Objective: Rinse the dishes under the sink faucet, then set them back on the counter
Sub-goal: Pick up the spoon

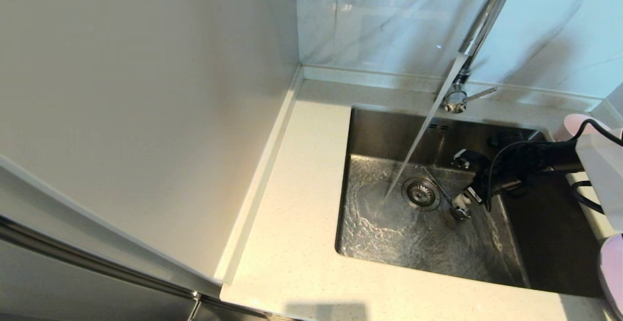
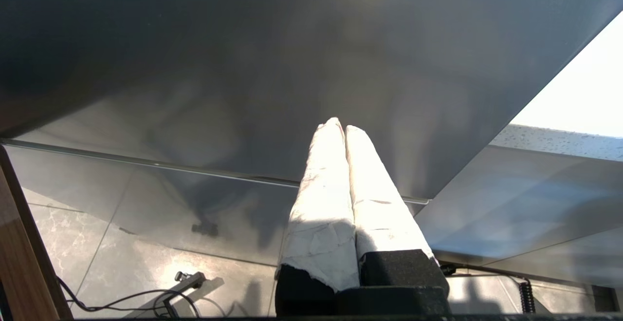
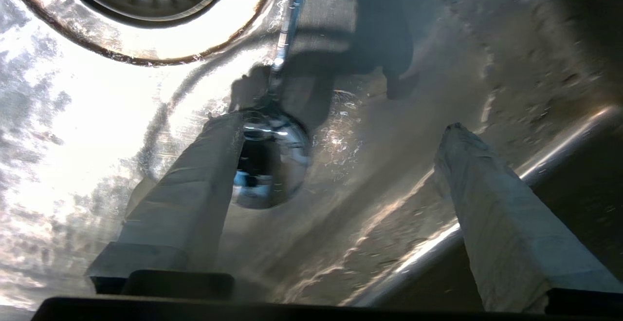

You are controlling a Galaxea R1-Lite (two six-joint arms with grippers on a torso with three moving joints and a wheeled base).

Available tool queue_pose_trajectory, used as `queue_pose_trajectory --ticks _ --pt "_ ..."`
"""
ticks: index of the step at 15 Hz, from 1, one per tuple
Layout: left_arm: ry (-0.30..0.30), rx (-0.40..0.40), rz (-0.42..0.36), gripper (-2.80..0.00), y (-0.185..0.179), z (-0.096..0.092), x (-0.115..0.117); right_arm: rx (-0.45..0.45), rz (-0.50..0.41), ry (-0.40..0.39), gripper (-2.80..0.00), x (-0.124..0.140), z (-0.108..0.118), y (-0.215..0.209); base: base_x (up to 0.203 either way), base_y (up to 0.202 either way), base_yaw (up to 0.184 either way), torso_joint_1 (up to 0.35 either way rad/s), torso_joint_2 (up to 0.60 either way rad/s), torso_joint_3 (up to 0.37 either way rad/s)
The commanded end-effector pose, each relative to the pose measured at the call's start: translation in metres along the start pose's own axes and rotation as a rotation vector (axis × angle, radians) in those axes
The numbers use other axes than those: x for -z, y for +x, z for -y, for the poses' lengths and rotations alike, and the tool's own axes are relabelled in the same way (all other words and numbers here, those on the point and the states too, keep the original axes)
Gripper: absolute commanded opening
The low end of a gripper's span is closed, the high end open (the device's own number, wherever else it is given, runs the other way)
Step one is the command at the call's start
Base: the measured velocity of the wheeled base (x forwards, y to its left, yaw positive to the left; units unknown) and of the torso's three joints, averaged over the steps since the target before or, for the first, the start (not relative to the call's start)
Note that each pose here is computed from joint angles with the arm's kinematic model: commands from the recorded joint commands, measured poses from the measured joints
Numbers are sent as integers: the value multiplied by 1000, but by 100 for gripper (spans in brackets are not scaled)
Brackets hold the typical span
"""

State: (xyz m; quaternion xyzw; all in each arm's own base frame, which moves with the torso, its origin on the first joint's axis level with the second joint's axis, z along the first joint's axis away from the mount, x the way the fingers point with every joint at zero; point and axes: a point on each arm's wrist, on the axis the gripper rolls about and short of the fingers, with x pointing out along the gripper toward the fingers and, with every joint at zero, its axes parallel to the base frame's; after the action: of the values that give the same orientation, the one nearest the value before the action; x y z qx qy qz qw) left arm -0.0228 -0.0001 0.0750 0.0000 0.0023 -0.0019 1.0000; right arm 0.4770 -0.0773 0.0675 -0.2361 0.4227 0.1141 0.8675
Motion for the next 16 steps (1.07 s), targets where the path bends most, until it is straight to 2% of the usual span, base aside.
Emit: queue_pose_trajectory --ticks 1,5,12,16 --pt "0 1 0 -280 0 0 0 -17 -12 26 0 -5 -13 -3 0 0 0 0 0 0" --pt "0 -1 0 -280 0 0 0 -1 -14 82 0 -17 -28 4 0 0 0 0 0 0" --pt "0 0 0 -280 0 0 0 60 -20 84 0 -21 -23 23 0 0 0 0 0 0" --pt "0 -1 0 -280 0 0 0 61 -29 82 0 -18 -23 27 0 0 0 0 0 0"
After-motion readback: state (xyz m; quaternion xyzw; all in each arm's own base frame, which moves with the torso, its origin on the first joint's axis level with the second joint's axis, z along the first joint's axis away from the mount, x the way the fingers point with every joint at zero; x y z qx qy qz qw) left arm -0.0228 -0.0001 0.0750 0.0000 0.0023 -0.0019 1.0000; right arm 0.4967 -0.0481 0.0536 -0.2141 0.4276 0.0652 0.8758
